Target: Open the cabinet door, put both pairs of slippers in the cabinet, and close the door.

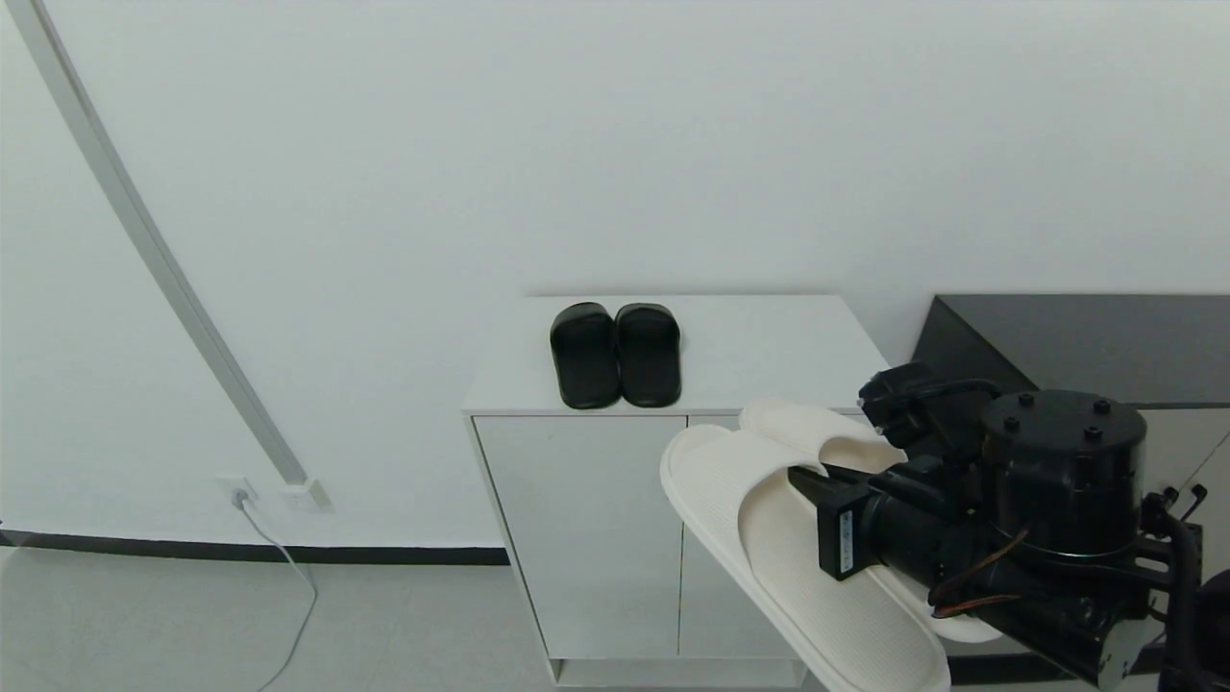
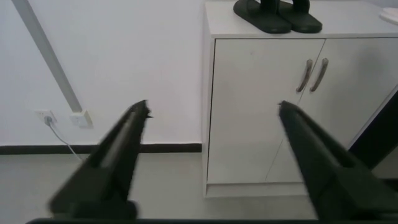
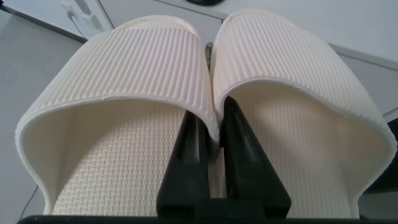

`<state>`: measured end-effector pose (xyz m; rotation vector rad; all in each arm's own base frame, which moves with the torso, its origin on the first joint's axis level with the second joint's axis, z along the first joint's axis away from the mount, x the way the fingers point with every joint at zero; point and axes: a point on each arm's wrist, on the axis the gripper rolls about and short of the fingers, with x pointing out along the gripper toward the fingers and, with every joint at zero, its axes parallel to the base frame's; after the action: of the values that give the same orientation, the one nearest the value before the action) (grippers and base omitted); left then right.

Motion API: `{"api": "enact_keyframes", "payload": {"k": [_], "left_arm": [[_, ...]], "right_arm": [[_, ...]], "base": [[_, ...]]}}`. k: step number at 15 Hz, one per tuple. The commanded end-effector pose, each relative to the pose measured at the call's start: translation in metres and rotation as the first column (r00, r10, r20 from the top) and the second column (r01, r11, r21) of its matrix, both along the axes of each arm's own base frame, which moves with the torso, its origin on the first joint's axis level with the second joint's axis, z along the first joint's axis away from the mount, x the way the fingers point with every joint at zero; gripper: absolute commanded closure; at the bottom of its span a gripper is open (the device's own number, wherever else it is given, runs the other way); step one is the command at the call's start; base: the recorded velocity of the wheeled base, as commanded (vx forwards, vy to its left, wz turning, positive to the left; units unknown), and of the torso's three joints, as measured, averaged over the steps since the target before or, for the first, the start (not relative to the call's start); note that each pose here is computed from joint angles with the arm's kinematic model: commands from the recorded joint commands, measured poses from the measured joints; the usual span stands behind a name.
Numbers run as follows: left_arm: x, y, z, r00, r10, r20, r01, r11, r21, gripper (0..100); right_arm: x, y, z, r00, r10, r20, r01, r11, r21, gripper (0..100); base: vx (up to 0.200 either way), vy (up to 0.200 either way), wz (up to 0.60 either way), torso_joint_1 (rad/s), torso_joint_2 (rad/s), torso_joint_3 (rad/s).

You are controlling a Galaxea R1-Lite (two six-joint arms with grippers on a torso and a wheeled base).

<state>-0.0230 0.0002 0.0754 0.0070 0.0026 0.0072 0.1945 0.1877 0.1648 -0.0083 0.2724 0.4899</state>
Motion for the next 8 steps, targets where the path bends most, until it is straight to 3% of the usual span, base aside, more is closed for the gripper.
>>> {"api": "enact_keyframes", "payload": {"k": [1,8], "left_arm": [[0.0001,0.0000,-0.0001,1.000,-0.003,-0.002,0.003,1.000,0.002,0],[0.0001,-0.0001,-0.0001,1.000,-0.004,-0.002,0.004,1.000,0.002,0]], "right_arm": [[-0.0001,0.0003,-0.0022,1.000,0.001,-0.006,-0.001,1.000,-0.006,100],[-0.0007,0.0004,-0.0038,1.000,0.003,-0.010,-0.003,1.000,-0.010,100]], "base": [[0.000,0.000,0.00,-0.139,0.34,0.203],[0.000,0.000,0.00,-0.172,0.40,0.221]]}}
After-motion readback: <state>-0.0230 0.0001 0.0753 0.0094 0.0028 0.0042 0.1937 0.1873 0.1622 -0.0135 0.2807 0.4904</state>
